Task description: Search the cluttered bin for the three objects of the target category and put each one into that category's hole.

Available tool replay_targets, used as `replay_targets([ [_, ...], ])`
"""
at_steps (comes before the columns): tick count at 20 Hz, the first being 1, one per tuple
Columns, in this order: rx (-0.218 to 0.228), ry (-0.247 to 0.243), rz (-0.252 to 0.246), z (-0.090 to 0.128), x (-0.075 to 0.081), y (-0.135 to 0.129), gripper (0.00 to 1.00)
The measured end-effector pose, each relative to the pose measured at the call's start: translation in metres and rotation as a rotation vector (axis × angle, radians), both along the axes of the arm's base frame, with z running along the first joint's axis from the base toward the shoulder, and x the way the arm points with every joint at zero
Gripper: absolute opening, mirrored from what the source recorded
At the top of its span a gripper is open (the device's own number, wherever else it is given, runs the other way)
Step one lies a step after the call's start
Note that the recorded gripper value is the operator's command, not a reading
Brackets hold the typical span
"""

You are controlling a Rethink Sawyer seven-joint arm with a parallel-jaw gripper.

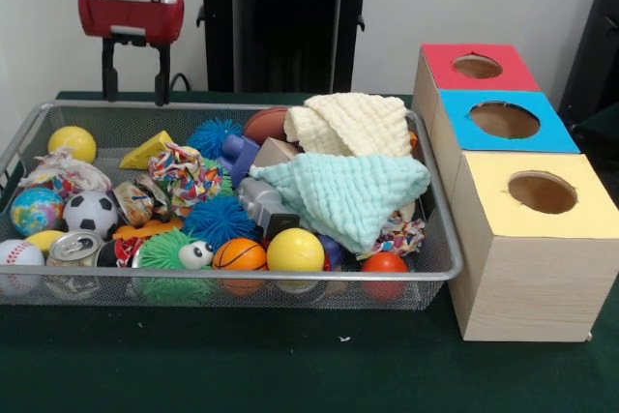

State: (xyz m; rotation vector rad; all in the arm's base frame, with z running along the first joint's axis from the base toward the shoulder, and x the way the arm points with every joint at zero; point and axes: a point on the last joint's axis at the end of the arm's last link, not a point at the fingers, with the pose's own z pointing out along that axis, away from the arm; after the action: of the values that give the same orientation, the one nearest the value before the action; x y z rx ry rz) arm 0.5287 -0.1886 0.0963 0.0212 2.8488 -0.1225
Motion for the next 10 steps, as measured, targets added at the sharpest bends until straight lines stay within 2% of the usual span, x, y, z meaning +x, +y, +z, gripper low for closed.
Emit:
replay_targets([
  [4, 0.025, 0.044, -0.037, -0.002, -0.002, 0.002, 1.00],
  [10, 0.052, 0.091, -0.041, -0.016, 0.000, 0.014, 1.00],
])
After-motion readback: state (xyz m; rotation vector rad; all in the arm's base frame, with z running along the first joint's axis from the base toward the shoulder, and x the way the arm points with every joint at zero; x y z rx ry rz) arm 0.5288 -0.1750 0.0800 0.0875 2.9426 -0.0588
